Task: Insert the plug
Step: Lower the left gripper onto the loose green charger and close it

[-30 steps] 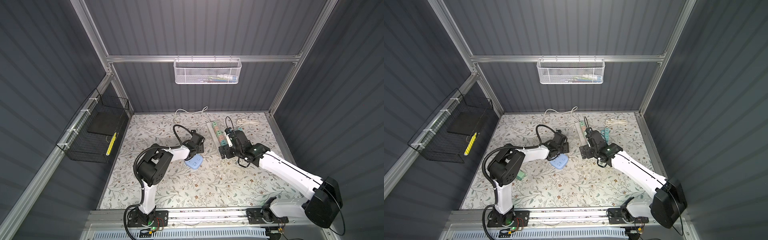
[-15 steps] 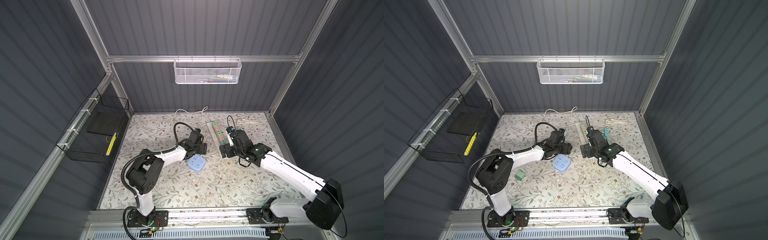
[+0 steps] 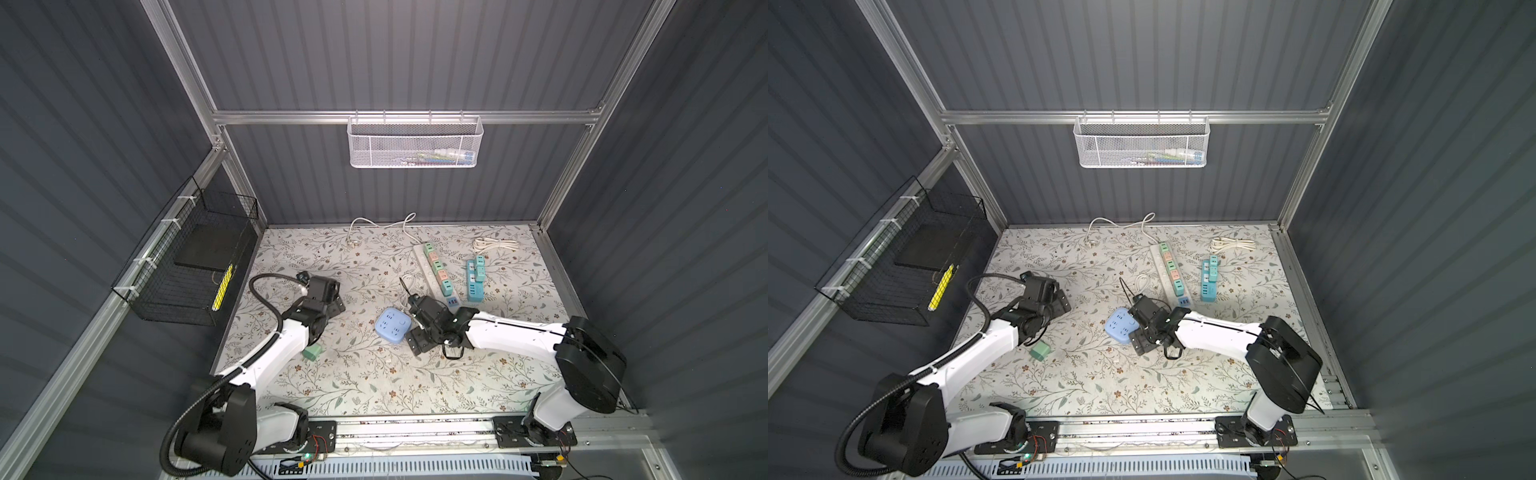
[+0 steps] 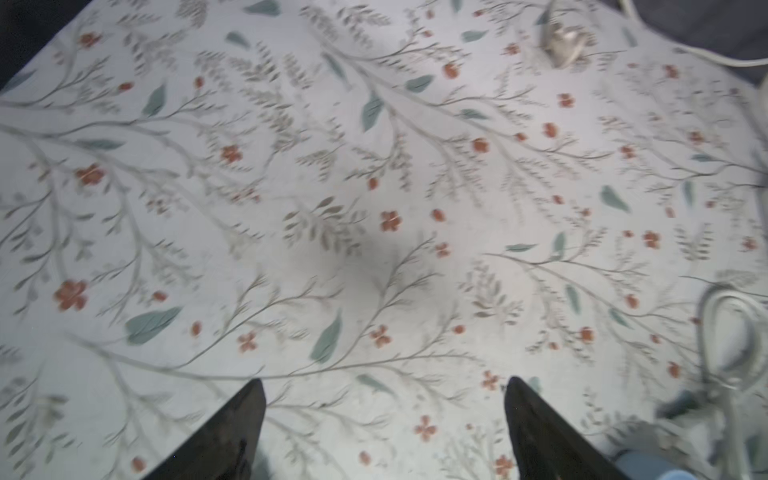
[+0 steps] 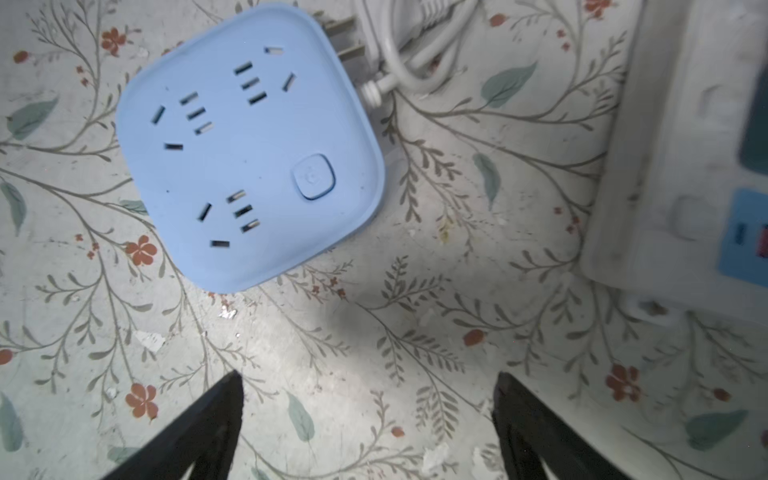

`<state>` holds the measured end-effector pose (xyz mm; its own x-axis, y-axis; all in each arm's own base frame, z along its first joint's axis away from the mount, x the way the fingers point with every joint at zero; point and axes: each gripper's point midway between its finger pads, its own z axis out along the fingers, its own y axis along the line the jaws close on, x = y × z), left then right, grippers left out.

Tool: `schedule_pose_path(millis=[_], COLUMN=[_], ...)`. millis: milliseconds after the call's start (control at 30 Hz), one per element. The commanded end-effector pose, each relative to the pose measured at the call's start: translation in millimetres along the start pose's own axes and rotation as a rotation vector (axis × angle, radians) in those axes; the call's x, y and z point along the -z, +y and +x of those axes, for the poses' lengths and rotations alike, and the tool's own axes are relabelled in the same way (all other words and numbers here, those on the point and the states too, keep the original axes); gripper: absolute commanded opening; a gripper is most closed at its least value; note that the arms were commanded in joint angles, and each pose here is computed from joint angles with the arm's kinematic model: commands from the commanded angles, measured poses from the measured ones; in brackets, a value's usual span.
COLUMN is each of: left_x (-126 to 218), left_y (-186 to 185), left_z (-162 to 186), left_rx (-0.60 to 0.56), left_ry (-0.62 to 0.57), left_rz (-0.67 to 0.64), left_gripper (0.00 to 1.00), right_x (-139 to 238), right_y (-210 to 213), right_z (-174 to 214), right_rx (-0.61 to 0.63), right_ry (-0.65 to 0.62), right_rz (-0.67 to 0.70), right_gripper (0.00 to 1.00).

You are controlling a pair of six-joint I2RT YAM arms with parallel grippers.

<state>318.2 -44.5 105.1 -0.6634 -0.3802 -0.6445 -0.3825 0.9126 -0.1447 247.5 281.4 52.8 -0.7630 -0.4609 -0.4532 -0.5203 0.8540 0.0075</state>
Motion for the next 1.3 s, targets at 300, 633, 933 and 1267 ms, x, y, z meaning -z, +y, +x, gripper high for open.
schedule_pose_path(millis=[300, 633, 933, 1267], left_x=[-5, -13, -15, -9], left_y=[41, 47, 48, 35], left_z=[31, 60, 81, 101], left_rx=[0.115, 0.046, 0.061, 0.086], left_ry=[0.09, 0.207, 0.287, 0.343], left_rz=[-0.088, -0.113, -0.101, -0.037], left_gripper=[0.94, 0.9, 0.9, 0.85], right_x=[-30, -4, 55, 82], right_y=[25, 49, 21, -20], right_z=[-44, -72, -77, -75], right_rx=[0.018, -0.003, -0.005, -0.063], right_ry=[-0.045, -0.112, -0.221, -0.288], right_rz=[-0.011, -0.133, -0.077, -0.017], right_gripper=[0.94, 0.95, 0.99, 0.99])
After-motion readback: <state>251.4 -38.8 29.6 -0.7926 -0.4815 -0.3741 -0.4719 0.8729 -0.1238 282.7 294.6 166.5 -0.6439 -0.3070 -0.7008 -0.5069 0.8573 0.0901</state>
